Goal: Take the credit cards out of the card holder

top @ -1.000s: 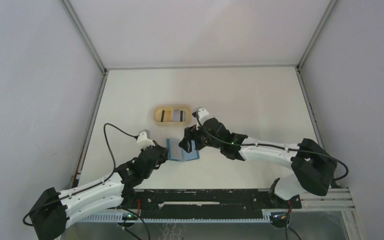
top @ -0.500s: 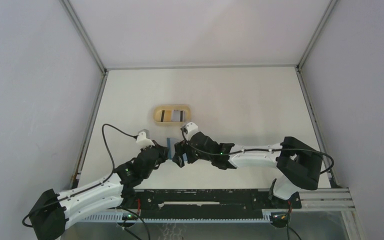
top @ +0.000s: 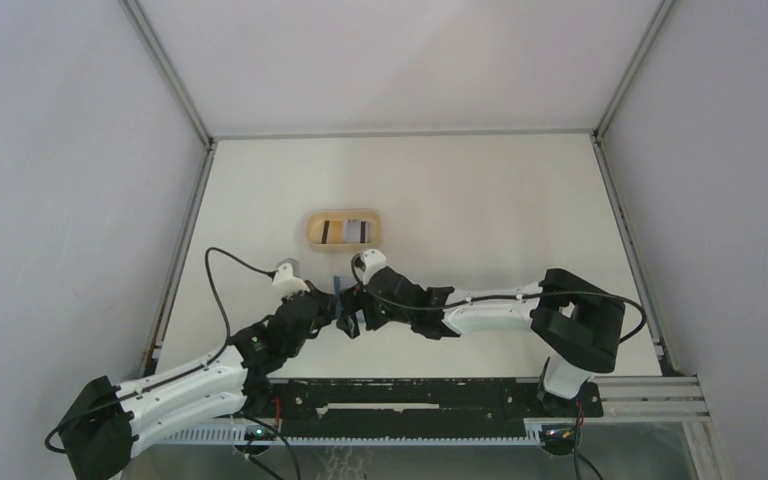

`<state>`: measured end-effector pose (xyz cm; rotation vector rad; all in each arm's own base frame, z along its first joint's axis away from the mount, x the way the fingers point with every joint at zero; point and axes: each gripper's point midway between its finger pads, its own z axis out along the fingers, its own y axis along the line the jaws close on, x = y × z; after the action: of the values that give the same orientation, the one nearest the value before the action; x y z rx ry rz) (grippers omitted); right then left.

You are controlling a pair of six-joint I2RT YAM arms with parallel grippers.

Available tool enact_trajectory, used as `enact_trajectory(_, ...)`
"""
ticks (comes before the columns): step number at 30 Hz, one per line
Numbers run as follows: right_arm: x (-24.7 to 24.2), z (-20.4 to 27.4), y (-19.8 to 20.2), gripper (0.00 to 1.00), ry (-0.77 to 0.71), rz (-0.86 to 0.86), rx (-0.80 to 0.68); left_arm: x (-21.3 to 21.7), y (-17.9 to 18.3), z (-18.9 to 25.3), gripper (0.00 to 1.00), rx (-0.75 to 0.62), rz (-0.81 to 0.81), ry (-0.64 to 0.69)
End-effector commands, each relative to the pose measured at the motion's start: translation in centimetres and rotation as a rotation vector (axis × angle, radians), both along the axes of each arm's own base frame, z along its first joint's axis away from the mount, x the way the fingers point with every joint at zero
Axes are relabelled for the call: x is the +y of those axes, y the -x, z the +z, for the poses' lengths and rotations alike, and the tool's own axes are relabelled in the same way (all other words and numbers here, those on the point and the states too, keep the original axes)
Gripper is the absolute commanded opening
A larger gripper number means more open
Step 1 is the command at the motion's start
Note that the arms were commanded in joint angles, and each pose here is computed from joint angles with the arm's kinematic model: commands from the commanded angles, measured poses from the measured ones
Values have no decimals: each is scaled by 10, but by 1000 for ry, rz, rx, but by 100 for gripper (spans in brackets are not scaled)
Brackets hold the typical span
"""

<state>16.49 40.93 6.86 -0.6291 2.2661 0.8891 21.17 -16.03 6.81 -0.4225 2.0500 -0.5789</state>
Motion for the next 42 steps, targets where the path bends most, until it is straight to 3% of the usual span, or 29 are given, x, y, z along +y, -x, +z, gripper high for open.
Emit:
enact_trajectory(1, 22, 24, -11, 89, -69, -20, -34, -6, -5, 11, 0, -29, 10, 45)
enact_trajectory(19, 4, 14, -83, 80, -116, -177, -5, -3, -3, 0, 0, -8, 22, 30)
enact_trajectory(42, 15, -21, -75, 75, 63, -108, -8, 5, 0, -5, 0, -11, 35, 26)
